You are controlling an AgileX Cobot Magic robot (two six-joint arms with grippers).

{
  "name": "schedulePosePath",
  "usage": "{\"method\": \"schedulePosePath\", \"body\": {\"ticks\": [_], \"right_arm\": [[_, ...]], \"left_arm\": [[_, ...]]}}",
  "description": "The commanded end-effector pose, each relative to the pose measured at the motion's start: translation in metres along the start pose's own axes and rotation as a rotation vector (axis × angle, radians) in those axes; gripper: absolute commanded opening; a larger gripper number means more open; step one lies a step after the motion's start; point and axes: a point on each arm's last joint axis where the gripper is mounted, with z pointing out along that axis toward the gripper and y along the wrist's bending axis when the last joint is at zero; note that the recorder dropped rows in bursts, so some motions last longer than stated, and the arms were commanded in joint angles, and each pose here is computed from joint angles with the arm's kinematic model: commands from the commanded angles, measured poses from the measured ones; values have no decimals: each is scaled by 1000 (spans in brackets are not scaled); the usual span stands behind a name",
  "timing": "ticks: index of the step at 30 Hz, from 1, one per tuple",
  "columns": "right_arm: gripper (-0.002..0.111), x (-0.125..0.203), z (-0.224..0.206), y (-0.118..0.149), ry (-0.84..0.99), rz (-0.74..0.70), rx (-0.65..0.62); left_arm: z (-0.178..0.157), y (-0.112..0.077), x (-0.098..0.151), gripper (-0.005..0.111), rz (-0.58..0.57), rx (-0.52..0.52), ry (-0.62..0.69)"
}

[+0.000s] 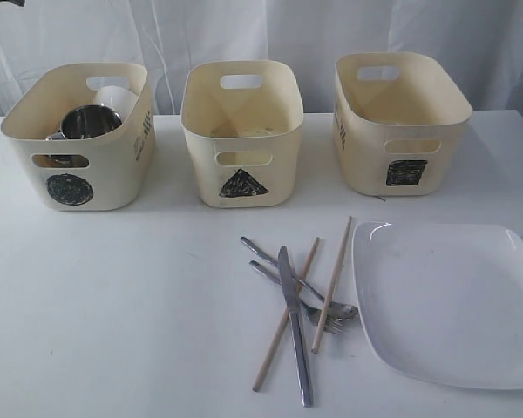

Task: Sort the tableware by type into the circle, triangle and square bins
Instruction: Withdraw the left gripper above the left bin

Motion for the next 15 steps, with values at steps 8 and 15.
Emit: {"method": "schedulePosePath", "body": {"ticks": [8,15], "right_arm": [[0,1,0,0,-7,3,-2],[0,1,0,0,-7,3,-2]], "left_arm": [[-124,-3,61,13,-21,36,-111],[-204,-12,152,13,-80,79,-237]]}}
